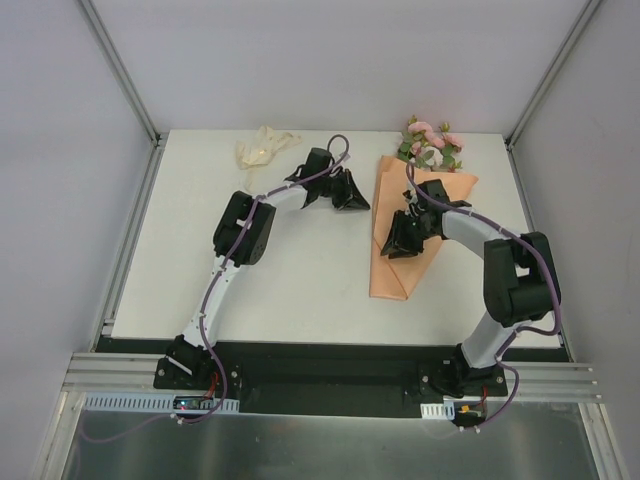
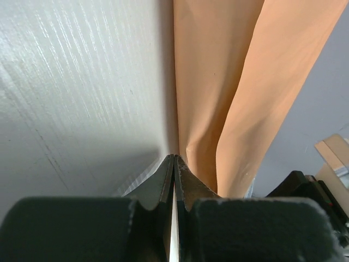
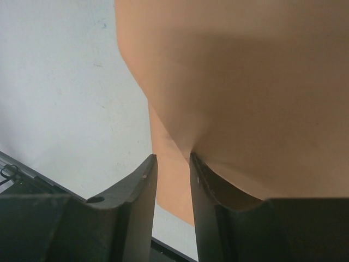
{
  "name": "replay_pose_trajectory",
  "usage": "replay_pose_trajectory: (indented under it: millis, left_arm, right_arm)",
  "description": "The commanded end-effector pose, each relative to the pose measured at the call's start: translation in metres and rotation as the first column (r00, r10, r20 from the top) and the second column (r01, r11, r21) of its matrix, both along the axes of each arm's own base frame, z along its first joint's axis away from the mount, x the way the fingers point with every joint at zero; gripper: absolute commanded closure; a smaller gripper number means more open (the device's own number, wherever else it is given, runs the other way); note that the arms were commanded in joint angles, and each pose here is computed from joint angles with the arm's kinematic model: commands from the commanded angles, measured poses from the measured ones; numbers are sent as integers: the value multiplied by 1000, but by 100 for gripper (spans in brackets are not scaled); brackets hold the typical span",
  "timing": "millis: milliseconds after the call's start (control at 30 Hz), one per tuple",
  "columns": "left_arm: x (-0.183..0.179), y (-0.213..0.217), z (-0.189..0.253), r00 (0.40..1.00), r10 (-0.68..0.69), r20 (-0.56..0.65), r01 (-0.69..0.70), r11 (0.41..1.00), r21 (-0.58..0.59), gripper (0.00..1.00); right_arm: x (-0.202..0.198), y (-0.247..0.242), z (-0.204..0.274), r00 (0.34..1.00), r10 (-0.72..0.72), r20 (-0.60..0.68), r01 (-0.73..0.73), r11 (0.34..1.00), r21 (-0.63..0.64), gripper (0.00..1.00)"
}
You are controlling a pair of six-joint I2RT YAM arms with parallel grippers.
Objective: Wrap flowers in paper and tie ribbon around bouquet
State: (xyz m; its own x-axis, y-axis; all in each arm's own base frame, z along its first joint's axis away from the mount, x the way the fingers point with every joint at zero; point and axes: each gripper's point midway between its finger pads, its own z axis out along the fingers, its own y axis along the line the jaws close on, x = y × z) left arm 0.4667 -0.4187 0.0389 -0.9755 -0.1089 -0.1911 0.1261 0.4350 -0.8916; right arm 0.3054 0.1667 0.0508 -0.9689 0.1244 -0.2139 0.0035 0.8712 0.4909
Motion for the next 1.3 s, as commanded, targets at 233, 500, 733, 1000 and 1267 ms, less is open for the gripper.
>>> replay_pose_trajectory:
  millis: [233, 500, 733, 1000, 1267]
  left_arm:
    - [-29, 7, 104, 988, -65, 138, 77, 994, -81, 66]
    - [-75, -24, 110, 987, -120, 110, 134, 982, -136, 86]
    - [-81, -32, 37, 992, -123, -15, 122, 990, -72, 100]
    - [-88, -21, -6, 991, -119, -56, 121, 992, 30, 100]
    - [-92, -16, -10, 992, -107, -66, 110, 993, 47, 100]
  right_arm:
    - [12, 9, -13, 1000, 22, 1, -22, 999, 39, 70]
    - [9, 11, -21, 1000, 20, -22, -19, 999, 51, 72]
    - [8, 9, -9, 1000, 17, 0, -17, 999, 48, 73]
    - [-6, -14, 28, 998, -38, 44, 34, 995, 95, 64]
    - [-38, -29, -8, 997, -71, -32, 72, 997, 29, 66]
